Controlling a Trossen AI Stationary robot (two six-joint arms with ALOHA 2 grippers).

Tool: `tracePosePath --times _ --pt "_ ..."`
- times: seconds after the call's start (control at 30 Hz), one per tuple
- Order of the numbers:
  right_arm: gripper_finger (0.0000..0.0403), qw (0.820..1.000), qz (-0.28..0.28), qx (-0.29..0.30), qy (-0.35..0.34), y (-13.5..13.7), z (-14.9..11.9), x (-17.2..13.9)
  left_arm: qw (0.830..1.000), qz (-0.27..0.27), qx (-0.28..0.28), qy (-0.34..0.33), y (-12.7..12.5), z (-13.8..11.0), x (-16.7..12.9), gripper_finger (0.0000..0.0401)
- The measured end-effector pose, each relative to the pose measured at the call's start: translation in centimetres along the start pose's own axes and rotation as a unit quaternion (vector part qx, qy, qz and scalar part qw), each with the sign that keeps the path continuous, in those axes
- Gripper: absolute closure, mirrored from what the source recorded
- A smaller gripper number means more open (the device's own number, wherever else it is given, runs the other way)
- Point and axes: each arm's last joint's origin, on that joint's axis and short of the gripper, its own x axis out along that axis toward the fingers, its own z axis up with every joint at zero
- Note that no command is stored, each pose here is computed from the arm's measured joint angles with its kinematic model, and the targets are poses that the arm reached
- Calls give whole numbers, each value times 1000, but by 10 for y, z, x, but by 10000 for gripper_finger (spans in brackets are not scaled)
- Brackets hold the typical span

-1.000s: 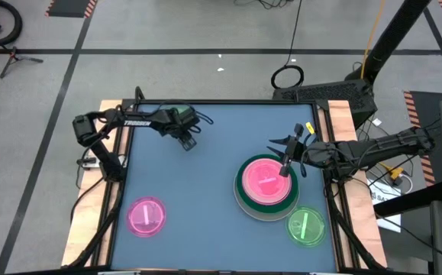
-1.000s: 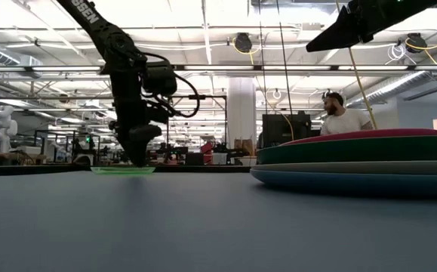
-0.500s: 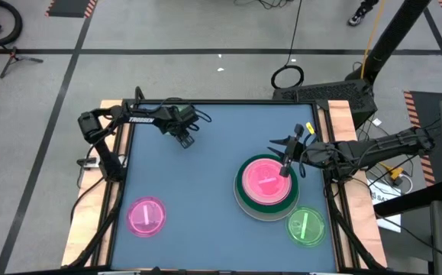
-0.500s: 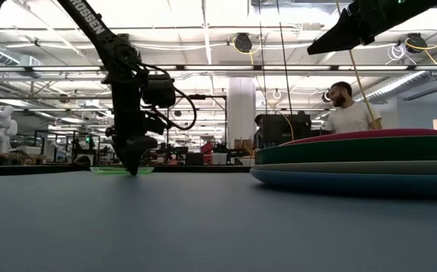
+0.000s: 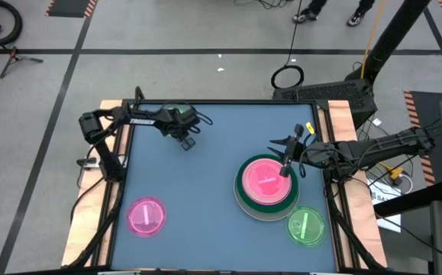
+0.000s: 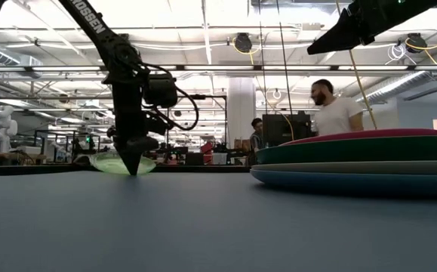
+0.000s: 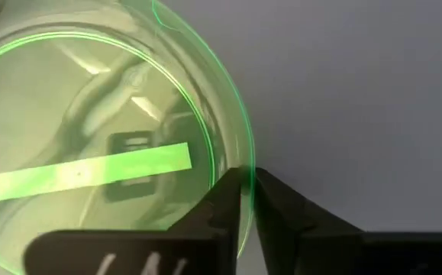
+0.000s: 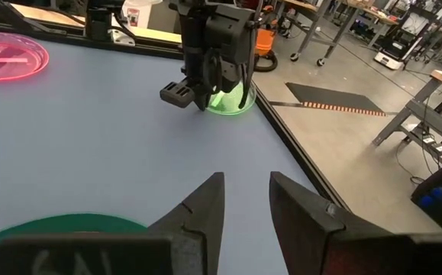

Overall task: Stack plastic plates
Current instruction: Stack the top light green plate on top of the light pink plate

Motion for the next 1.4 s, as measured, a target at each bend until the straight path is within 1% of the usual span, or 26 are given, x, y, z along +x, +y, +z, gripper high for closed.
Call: tracePosePath --times 0.13,0.27,0.37,0.43,0.5,0.6,0.67,0.73,0.83,0.9,1.07,1.17,1.3,1.4 --pt "305 1000 0 0 0 0 0 0 1000 2 10 -7 -7 -1 -5 381" --pt "305 1000 0 0 0 0 0 0 1000 -2 24 -12 -15 -2 -16 386" --pt "305 1000 -1 -1 1 0 0 0 999 -1 34 -33 -22 4 -31 386" --pt "305 1000 -1 -1 1 0 0 0 998 1 49 -33 -27 4 -44 386" --pt "305 1000 -1 -3 2 0 0 0 996 -2 61 -61 -37 12 -57 386" --pt "305 1000 -1 -2 4 0 -1 0 993 -9 93 -71 -50 12 -77 386" --pt "305 1000 -1 -3 6 0 -1 0 988 -19 111 -105 -64 19 -90 387" --pt "305 1000 -1 -2 6 0 -1 0 982 -27 144 -116 -77 16 -104 387" --pt "305 1000 -1 -5 6 0 -1 0 965 -48 198 -168 -102 18 -128 387" --pt "305 1000 -1 -5 6 0 -1 0 952 -56 241 -181 -117 12 -141 387" --pt "305 1000 -1 -8 7 0 -1 0 908 -84 326 -249 -156 -2 -170 387" --pt "305 1000 -1 -9 7 0 -1 0 884 -107 351 -290 -173 -9 -180 387" --pt "305 1000 -1 -9 7 0 -1 0 851 -163 367 -338 -194 -12 -189 387" --pt "305 1000 -1 -9 7 0 -1 0 832 -176 381 -364 -208 -14 -190 387"
